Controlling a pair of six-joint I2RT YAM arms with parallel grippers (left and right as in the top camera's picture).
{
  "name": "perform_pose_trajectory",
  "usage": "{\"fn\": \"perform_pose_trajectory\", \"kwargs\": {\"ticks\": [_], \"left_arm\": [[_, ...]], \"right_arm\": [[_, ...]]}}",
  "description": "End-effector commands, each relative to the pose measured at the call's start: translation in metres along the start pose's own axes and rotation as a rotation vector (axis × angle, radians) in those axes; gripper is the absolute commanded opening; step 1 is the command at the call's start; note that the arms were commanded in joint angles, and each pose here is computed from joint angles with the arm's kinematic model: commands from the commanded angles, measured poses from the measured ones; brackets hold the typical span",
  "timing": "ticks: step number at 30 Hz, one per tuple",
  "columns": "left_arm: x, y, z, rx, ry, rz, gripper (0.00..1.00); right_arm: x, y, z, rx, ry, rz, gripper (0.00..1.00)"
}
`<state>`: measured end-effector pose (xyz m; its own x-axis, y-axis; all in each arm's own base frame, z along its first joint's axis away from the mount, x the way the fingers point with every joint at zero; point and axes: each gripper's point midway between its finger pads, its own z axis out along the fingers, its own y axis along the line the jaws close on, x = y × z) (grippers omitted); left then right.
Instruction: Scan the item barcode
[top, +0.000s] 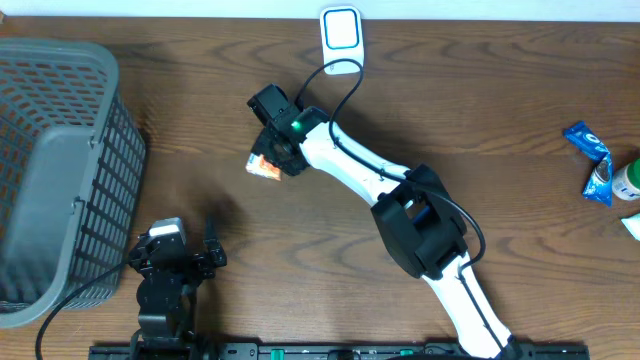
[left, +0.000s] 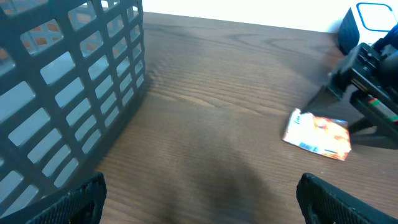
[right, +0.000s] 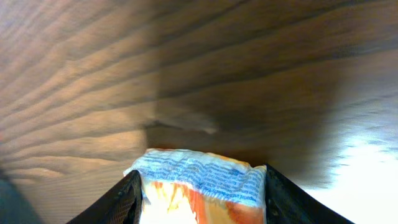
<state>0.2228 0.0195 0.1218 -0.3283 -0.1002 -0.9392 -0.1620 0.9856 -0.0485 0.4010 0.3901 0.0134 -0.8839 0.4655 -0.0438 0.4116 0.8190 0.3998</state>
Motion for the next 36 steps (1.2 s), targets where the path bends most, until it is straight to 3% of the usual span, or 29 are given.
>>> {"fn": "perform_pose_trajectory", "kwargs": {"ticks": [1,6,8,9,10,11,12,20,27,36], "left_arm": [[0.012,0.0,0.002,0.0,0.037,0.0,0.98],[0.012,0.0,0.002,0.0,0.037,0.0,0.98],[0.012,0.0,0.002,0.0,0.038,0.0,0.98],[0.012,0.0,0.002,0.0,0.038,0.0,0.98],[0.012,0.0,0.002,0.0,0.038,0.0,0.98],[0.012,0.0,0.002,0.0,0.038,0.0,0.98],[0.012,0.0,0.002,0.001,0.038,0.0,0.98],[0.012,0.0,0.002,0.0,0.038,0.0,0.98],[0.012,0.0,0.002,0.0,0.038,0.0,0.98],[0.012,0.0,0.002,0.001,0.038,0.0,0.98]], "right_arm": [[-0.016,-0.029,0.007,0.111,-0.001,-0.096,0.51],[-0.044,-0.058,-0.04,0.275,-0.002,-0.155,0.49],[-0.053,-0.064,-0.055,0.303,0.013,-0.2,0.53],[-0.056,-0.065,-0.059,0.307,0.019,-0.229,0.61],[-0.059,-0.065,-0.064,0.309,0.025,-0.265,0.82],[-0.063,-0.066,-0.07,0.311,0.032,-0.304,0.96],[-0.065,-0.066,-0.074,0.314,0.038,-0.327,0.99],[-0.048,-0.075,-0.091,0.358,0.12,-0.383,0.99],[-0.026,-0.059,-0.081,0.336,0.128,-0.567,0.99],[-0.02,-0.073,-0.063,0.381,0.131,-0.555,0.99]]}}
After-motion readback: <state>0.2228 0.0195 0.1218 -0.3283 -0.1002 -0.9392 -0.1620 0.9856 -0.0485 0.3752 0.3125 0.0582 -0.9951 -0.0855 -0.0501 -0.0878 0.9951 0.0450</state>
